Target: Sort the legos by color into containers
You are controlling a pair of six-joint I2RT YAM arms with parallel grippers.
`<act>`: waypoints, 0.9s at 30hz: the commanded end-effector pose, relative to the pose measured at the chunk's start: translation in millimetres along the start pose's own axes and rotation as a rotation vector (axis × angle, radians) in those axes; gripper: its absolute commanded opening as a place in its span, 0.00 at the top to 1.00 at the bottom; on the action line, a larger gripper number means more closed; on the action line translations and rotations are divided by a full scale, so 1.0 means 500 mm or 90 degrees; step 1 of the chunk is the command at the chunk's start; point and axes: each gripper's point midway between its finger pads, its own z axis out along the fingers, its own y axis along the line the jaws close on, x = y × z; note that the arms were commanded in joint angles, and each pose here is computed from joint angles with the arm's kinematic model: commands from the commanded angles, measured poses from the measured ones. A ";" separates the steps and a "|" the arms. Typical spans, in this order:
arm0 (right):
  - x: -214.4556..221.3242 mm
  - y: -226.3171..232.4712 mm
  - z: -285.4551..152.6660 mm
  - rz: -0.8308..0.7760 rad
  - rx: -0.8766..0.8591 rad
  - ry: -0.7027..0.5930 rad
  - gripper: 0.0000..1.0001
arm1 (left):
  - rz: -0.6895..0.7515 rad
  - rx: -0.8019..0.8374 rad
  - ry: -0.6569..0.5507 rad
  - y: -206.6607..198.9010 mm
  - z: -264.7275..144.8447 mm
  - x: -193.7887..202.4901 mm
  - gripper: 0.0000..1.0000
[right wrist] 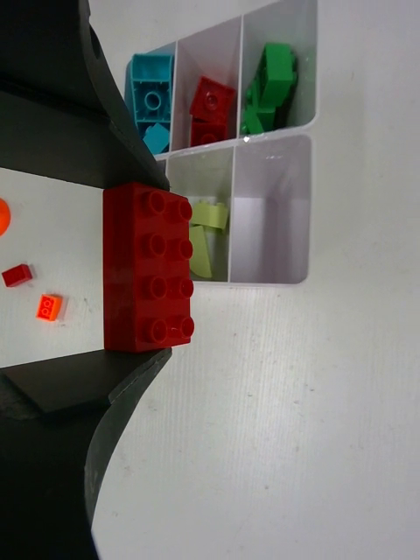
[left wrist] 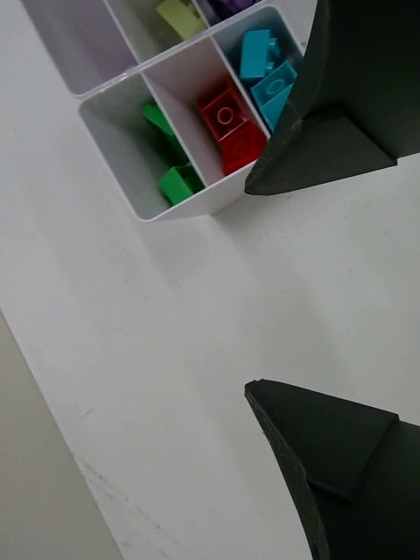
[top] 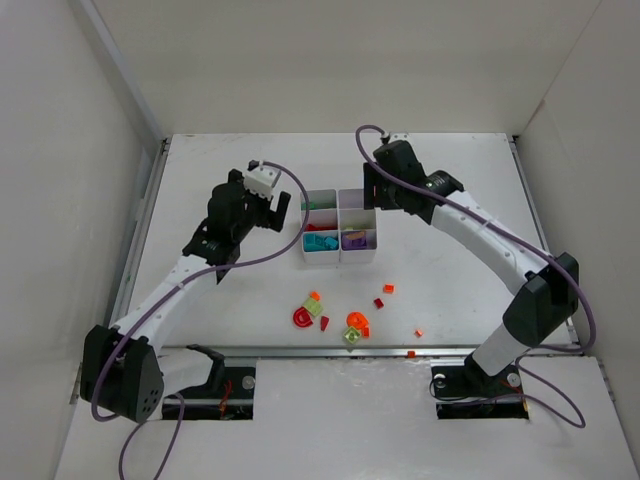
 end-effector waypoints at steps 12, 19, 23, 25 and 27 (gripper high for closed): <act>-0.119 0.008 -0.084 0.005 -0.032 -0.115 1.00 | 0.014 -0.027 -0.063 0.026 0.011 -0.087 0.14; -0.119 0.008 -0.084 0.005 -0.032 -0.115 1.00 | 0.014 -0.033 -0.067 0.028 0.004 -0.079 0.14; -0.110 0.025 -0.085 -0.003 -0.043 -0.114 1.00 | 0.014 -0.032 -0.061 0.026 0.002 -0.066 0.14; -0.108 0.037 -0.079 0.000 -0.048 -0.113 1.00 | 0.013 -0.040 -0.067 0.031 -0.004 -0.073 0.14; -0.086 0.066 -0.068 -0.019 -0.059 -0.097 1.00 | 0.013 -0.049 -0.060 0.034 -0.009 -0.059 0.14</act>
